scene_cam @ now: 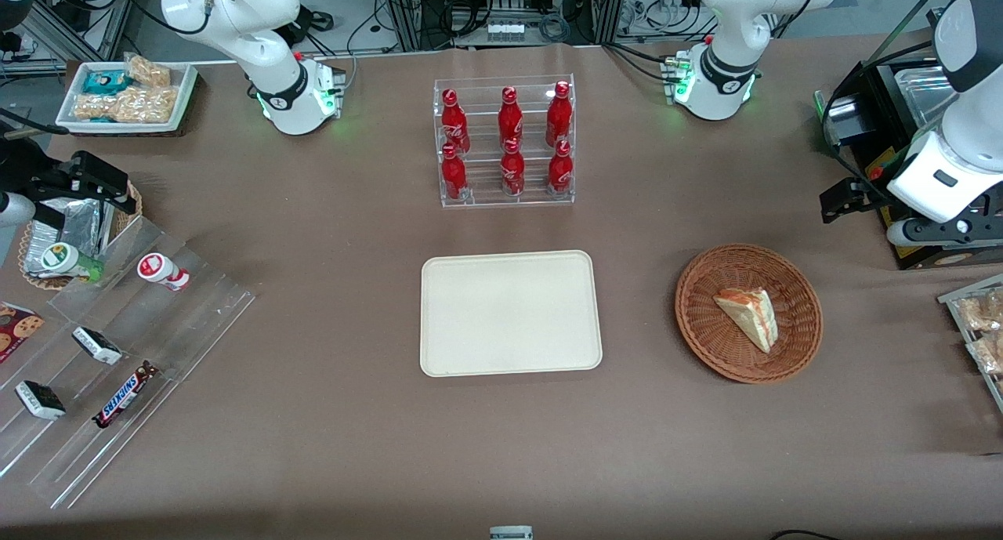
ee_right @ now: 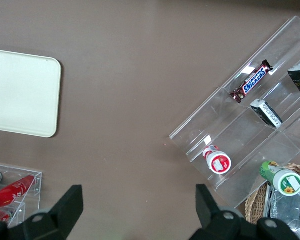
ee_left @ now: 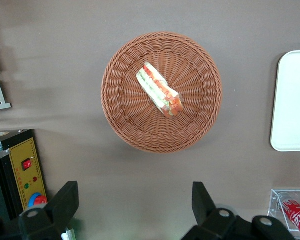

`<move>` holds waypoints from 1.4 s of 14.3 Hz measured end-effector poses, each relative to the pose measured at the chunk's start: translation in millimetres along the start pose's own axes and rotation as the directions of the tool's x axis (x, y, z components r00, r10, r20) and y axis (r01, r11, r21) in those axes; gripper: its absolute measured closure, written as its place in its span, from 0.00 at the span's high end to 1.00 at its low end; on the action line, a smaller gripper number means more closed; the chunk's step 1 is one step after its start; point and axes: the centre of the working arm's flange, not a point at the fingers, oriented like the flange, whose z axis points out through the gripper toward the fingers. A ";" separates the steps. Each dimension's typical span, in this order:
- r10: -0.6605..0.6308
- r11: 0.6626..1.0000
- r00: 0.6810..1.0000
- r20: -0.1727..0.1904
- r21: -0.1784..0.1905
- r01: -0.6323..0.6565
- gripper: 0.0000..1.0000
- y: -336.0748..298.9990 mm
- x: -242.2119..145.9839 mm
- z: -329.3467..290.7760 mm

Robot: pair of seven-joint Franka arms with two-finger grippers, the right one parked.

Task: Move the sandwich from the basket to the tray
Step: 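Move the left gripper over the sandwich in the wicker basket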

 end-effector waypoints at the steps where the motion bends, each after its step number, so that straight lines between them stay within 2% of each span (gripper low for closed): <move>1: 0.000 1.000 1.000 0.001 0.000 0.000 1.00 0.1 0.0 0.3; 6: 0.002 1.000 1.000 0.005 0.000 -0.002 1.00 0.5 0.2 2.2; 8: 0.003 1.000 1.000 0.017 0.001 -0.003 1.00 1.2 0.4 6.5; 15: 0.038 0.999 0.990 0.138 0.005 -0.039 1.00 22.3 26.1 79.5; 17: 0.044 0.999 0.991 0.130 0.002 -0.044 1.00 26.7 36.5 110.6; 20: 0.018 1.000 0.997 0.079 -0.001 -0.018 1.00 30.1 35.6 176.8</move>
